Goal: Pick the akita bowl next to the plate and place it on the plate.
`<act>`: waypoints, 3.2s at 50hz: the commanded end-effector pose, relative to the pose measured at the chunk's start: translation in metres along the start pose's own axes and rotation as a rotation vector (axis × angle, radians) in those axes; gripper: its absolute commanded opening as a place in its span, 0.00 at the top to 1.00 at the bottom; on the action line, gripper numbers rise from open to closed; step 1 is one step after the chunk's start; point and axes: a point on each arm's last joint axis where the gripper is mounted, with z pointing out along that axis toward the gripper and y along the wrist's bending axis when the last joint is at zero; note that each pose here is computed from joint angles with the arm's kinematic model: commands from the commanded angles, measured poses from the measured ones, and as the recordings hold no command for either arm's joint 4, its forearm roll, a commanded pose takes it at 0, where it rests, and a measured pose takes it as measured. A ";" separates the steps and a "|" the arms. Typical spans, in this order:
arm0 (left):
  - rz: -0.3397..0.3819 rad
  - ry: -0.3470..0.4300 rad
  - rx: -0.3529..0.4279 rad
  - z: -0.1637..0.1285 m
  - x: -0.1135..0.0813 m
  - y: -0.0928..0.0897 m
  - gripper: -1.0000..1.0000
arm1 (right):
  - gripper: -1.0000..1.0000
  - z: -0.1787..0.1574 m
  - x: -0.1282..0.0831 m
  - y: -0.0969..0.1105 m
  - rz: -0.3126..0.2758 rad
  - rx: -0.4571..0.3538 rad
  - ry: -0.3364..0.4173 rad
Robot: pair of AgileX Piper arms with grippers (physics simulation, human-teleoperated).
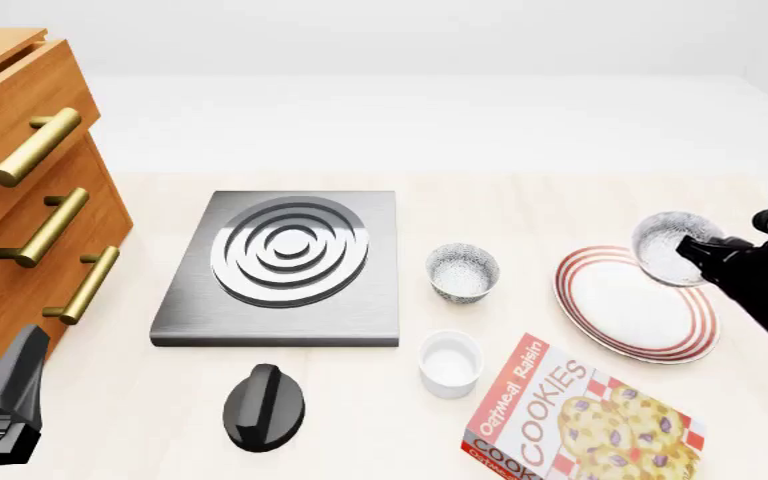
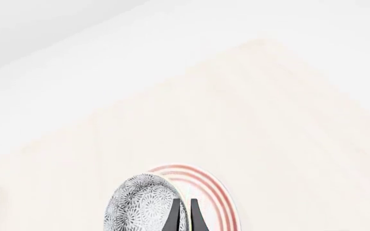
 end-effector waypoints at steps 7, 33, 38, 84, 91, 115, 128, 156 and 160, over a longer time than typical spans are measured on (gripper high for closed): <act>0.000 0.000 0.000 0.000 0.000 0.000 0.00 | 1.00 0.003 0.008 0.003 -0.013 -0.013 0.013; 0.000 0.000 0.000 0.000 0.000 0.000 0.00 | 1.00 0.006 0.020 0.005 -0.034 -0.024 0.037; 0.000 0.000 0.000 0.000 0.000 0.000 0.00 | 1.00 0.006 0.023 0.006 -0.042 -0.028 0.042; 0.000 0.000 0.000 0.000 0.000 0.000 0.00 | 1.00 0.021 0.044 0.004 -0.087 -0.032 0.085; 0.000 0.000 0.000 0.000 0.000 0.000 0.00 | 1.00 0.022 0.045 0.004 -0.088 -0.031 0.088; 0.000 0.000 0.000 0.000 0.000 0.000 0.00 | 1.00 0.026 0.050 0.002 -0.093 -0.027 0.098; 0.000 0.000 0.000 0.000 0.000 0.000 0.00 | 1.00 0.030 0.053 0.000 -0.097 -0.020 0.107; 0.000 0.000 0.000 0.000 0.000 0.000 0.00 | 1.00 0.034 0.055 -0.002 -0.103 -0.012 0.122; 0.000 0.000 0.000 0.000 0.000 0.000 0.00 | 1.00 0.034 0.055 -0.002 -0.102 -0.011 0.121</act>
